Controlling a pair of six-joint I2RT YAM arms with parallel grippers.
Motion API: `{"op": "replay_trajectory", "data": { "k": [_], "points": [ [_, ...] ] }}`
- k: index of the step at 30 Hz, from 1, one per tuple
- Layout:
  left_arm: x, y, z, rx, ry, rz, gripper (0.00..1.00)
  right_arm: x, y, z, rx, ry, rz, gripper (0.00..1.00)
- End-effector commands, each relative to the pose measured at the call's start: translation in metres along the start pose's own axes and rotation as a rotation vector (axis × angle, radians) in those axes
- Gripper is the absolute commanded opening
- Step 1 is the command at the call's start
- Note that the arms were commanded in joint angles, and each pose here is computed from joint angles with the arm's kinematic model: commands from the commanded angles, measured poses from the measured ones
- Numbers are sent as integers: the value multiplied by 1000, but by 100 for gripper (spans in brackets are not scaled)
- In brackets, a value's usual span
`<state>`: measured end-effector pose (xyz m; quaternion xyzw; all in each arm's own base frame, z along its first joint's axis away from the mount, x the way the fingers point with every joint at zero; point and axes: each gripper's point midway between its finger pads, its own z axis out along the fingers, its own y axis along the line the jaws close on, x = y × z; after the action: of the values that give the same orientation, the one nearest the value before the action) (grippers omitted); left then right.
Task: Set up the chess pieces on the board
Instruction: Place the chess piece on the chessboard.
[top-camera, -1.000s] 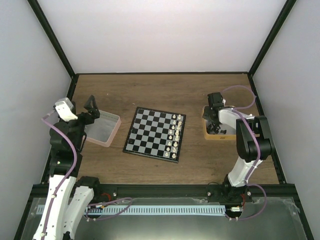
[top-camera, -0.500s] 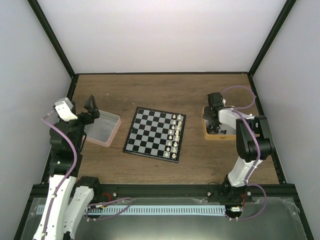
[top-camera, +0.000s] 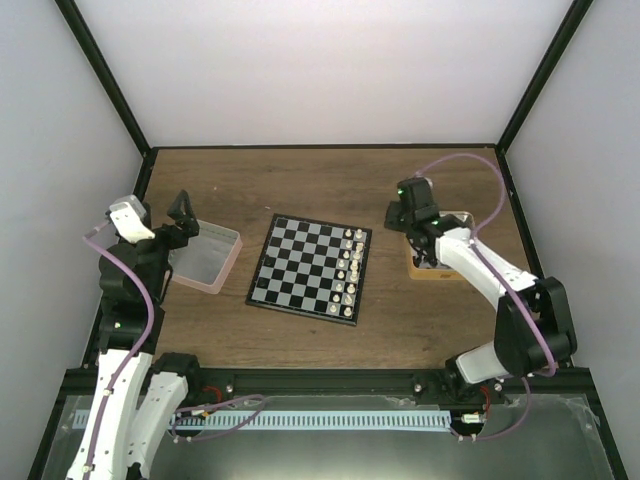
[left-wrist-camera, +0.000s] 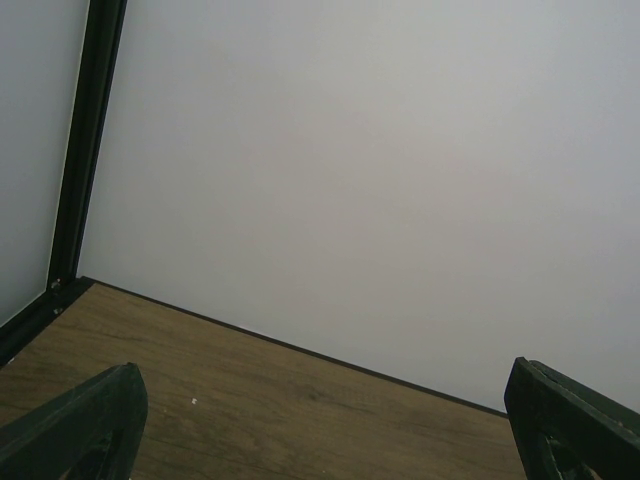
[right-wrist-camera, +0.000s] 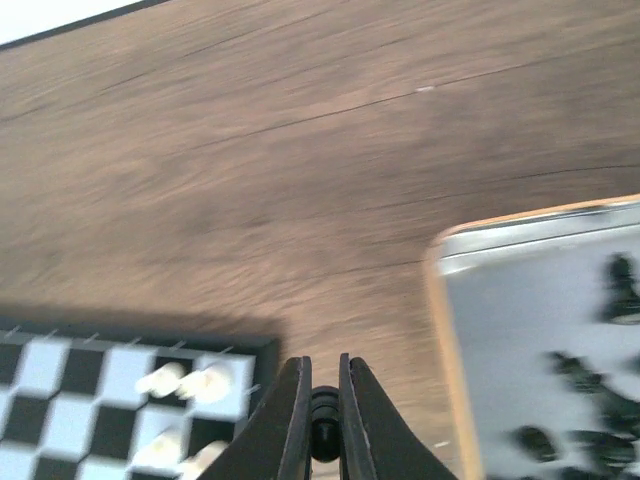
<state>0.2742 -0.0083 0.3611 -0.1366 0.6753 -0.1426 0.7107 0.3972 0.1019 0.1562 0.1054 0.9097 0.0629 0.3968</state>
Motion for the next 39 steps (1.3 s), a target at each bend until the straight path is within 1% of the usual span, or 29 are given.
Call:
{"op": "replay_trajectory", "data": {
  "k": [1,5,8,13,16,19,26,32,39],
  "points": [
    [-5,-2,0,11,-12,4,100,24,70,-22,-197,51,-112,5],
    [-5,-2,0,12,-12,4,100,66,133,-33,-334,116,-217,5],
    [-5,-2,0,10,-12,5,100,99,172,-37,-396,171,-282,5],
    [-4,-1,1,8,-8,4,100,157,229,-45,-489,260,-396,5],
    [-4,-1,2,9,-6,4,100,182,252,-51,-521,291,-446,5],
    [-4,-1,1,7,-9,4,100,196,265,-54,-540,307,-472,5],
    [-4,-2,1,13,-8,3,100,223,280,-56,-554,330,-544,5],
    [-5,-1,1,9,-11,3,100,235,296,-59,-567,323,-592,6],
    [-6,-2,0,12,-13,4,100,253,301,-53,-559,343,-641,6]
  ]
}}
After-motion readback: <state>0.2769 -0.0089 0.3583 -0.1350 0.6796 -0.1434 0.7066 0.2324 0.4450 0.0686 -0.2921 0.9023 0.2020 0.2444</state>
